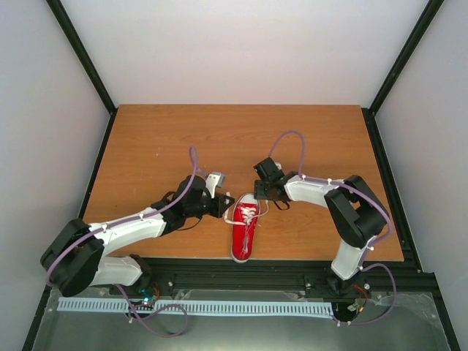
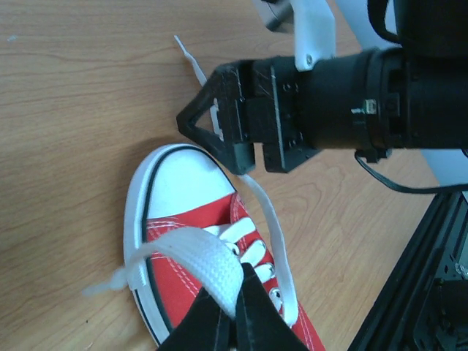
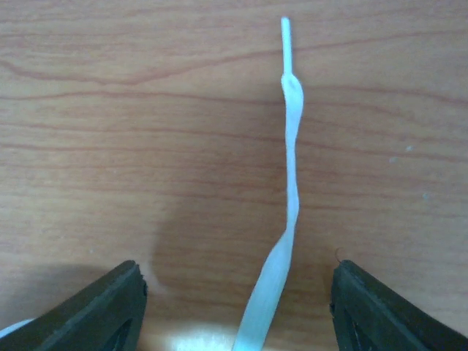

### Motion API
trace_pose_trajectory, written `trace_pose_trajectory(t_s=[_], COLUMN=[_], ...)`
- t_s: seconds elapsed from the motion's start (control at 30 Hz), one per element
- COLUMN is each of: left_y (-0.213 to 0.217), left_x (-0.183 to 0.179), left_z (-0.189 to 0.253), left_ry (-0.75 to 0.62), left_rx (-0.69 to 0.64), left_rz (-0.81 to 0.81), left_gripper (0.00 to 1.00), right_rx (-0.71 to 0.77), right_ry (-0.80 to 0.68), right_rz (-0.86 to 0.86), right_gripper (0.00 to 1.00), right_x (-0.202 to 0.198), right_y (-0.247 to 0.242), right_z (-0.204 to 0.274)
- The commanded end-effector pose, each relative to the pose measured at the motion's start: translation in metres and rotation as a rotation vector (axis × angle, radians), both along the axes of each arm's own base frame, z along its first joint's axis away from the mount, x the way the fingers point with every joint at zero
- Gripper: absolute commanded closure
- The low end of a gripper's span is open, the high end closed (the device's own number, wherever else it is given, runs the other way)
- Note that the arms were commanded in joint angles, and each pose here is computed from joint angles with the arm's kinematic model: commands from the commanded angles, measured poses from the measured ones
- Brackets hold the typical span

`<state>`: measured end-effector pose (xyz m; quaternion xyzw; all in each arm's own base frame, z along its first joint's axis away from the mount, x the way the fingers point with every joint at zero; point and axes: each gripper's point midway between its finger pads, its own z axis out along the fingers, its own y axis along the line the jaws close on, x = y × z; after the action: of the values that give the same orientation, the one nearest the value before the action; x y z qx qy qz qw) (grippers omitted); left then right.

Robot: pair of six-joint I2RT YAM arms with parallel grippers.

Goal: Tie the shoes

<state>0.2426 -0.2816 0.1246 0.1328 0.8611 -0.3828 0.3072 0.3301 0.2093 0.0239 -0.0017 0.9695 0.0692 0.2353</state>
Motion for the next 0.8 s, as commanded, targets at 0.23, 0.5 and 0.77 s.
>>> trace_pose_trajectory(t_s=[0.23, 0.5, 0.77], left_y=[-0.006, -0.021, -0.042], left_x=[-0.006, -0.008, -0.017], left_z=[0.008, 0.011, 0.021], left_ry=[-0.045, -0.069, -0.094], left_rx=[-0.027, -0.047, -0.08], left_rz=[-0.066, -0.161, -0.318], left_gripper=[0.99, 0.99, 0.95], right_rx=[-0.042, 0.048, 0.182], right_ry=[0.044, -0.149, -0.334], right_rz=[0.024, -0.012, -0.006], right_gripper=[0.96, 0.97, 0.97], right_x=[0.001, 0.009, -0.005], right_y=[0.01, 0.004, -0.007], right_z=[-0.024, 0.046, 0.121])
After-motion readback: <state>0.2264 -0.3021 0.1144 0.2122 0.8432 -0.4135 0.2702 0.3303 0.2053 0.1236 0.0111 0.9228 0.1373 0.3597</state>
